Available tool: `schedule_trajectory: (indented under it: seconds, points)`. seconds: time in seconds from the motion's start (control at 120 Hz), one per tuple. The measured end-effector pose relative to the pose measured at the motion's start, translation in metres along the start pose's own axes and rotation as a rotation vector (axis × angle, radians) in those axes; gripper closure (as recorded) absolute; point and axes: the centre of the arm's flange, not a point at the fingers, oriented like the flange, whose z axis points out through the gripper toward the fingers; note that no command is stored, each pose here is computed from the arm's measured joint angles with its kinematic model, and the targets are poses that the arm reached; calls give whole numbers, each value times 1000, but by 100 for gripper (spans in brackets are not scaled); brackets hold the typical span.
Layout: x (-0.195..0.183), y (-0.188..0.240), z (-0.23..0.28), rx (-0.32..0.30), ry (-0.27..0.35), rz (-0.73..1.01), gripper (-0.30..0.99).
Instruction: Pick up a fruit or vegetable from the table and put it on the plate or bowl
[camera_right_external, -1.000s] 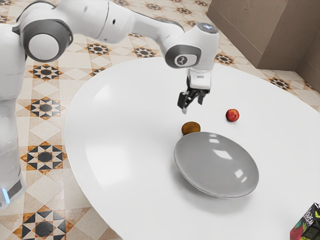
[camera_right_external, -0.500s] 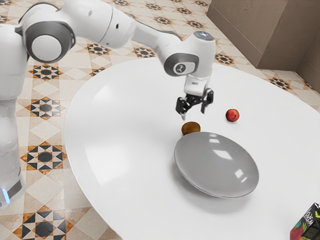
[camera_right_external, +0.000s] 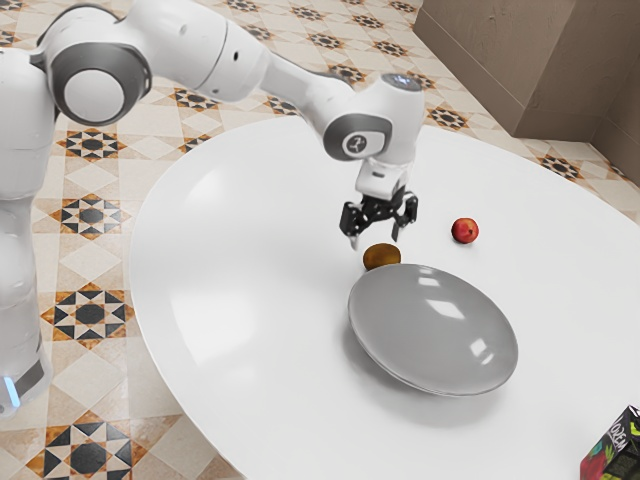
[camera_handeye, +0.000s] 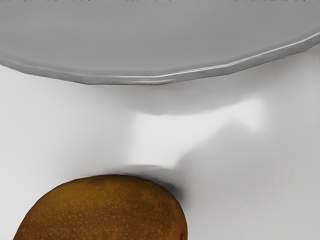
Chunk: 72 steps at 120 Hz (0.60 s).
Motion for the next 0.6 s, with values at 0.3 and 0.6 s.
schedule_trajectory:
  seconds: [0.3,0.6]
  points:
    - [-19,-4,2,12,11,-6,2]
    - [-20,-6,12,14,19,8,2]
